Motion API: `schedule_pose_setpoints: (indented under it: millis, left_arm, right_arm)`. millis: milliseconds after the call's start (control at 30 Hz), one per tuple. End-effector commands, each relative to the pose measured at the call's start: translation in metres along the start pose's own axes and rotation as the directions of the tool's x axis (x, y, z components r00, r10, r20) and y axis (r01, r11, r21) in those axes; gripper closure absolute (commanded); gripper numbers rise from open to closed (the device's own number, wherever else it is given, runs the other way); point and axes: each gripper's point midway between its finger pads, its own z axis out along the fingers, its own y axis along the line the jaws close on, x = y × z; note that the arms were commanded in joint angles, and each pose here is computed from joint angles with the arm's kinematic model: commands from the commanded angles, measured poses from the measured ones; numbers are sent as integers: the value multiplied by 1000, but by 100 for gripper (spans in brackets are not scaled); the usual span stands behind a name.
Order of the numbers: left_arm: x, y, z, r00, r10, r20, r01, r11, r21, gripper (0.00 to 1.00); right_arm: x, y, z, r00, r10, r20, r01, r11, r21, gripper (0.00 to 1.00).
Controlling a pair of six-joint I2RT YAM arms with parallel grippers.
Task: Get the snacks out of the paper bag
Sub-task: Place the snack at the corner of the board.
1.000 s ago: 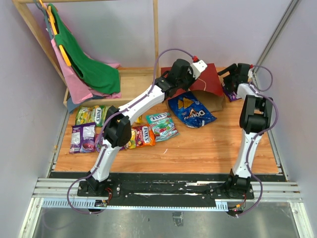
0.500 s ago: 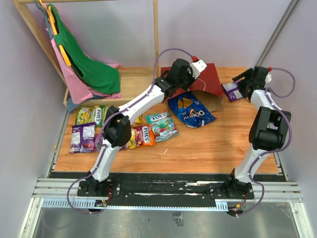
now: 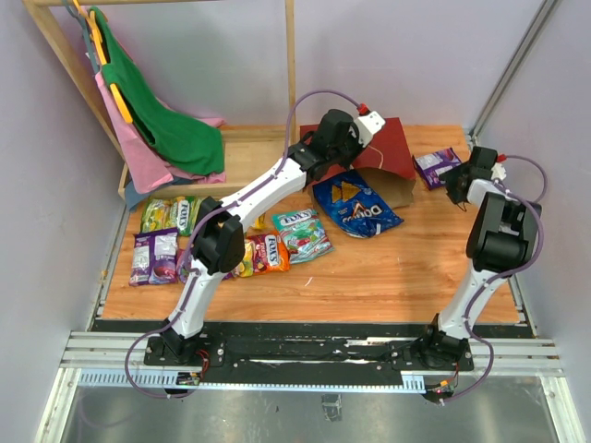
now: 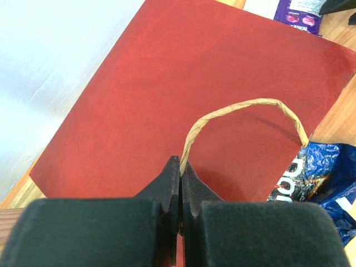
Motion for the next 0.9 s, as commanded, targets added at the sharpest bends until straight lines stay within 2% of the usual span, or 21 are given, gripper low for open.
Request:
schedule_pose_setpoints:
  millis: [0,200,400,700,867]
  left_arm:
    - [-17,18,-10,999,-5,46,7,999,-34,99]
    - [-16,17,-8,999,-5,43,7,999,-32,99]
    - [-15,19,-7,999,-3,39,4,999,-36,100]
    - [-10,23,-7,1000,-6,22,7,999,-45,99]
    - [-11,17,-5,999,-22,27,22,1000,-13,99]
  right_arm:
    - [-10,-26,25,998,44,50,-47,996,74,47]
    - [-18,-28,47,998,24,65,-31,993,114,48]
    - [-19,-14,68,999,17,41,-20,997,74,50]
    - [-3,33,94,999,-31,-12,31,1000,0,52]
    - [-11,71,86,999,-43,-5,42,996,-76,49]
